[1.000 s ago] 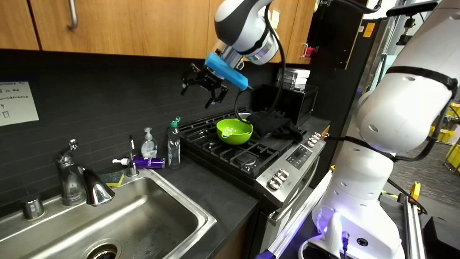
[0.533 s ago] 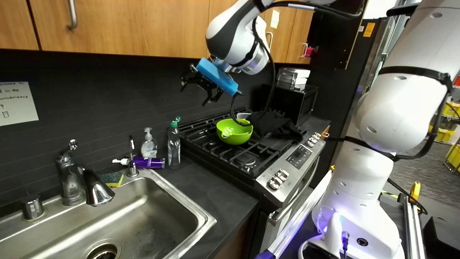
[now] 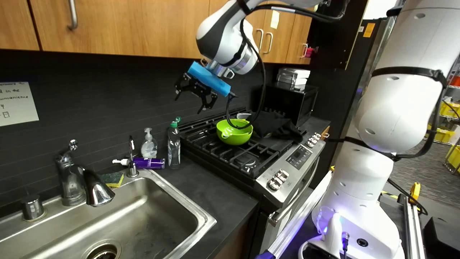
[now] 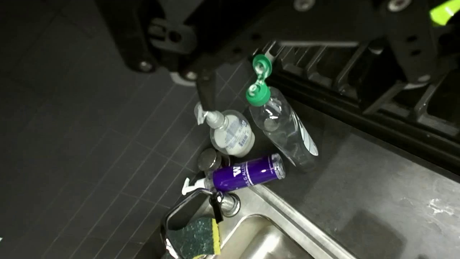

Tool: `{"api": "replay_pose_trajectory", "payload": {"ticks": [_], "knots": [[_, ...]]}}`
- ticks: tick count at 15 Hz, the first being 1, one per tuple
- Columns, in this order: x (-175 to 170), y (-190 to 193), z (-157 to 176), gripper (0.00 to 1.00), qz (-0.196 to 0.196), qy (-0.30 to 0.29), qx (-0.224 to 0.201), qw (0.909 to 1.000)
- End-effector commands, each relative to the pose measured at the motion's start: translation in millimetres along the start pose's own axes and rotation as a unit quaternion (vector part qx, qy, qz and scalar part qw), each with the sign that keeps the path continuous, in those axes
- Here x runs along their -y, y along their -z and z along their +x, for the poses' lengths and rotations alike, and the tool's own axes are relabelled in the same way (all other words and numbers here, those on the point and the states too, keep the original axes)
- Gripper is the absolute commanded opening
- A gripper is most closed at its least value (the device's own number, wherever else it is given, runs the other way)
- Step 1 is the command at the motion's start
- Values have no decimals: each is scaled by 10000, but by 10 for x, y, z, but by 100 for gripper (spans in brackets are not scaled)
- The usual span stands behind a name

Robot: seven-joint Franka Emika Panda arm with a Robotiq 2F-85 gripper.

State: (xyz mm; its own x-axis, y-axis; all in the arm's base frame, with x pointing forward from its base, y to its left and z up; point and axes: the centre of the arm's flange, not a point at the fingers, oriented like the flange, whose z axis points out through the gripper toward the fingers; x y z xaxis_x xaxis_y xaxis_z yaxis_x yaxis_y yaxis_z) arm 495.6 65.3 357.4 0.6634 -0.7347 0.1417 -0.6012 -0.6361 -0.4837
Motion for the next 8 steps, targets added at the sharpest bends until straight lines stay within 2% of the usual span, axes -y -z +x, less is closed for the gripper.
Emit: {"api": "replay_pose_trajectory", "payload": {"ticks": [1, 5, 8], "knots": [[-9, -307, 332, 100, -189, -381, 389, 9983], [-353, -605, 532, 100, -326, -991, 734, 9918], [-653, -922, 596, 100, -386, -1562, 1059, 9813]]}}
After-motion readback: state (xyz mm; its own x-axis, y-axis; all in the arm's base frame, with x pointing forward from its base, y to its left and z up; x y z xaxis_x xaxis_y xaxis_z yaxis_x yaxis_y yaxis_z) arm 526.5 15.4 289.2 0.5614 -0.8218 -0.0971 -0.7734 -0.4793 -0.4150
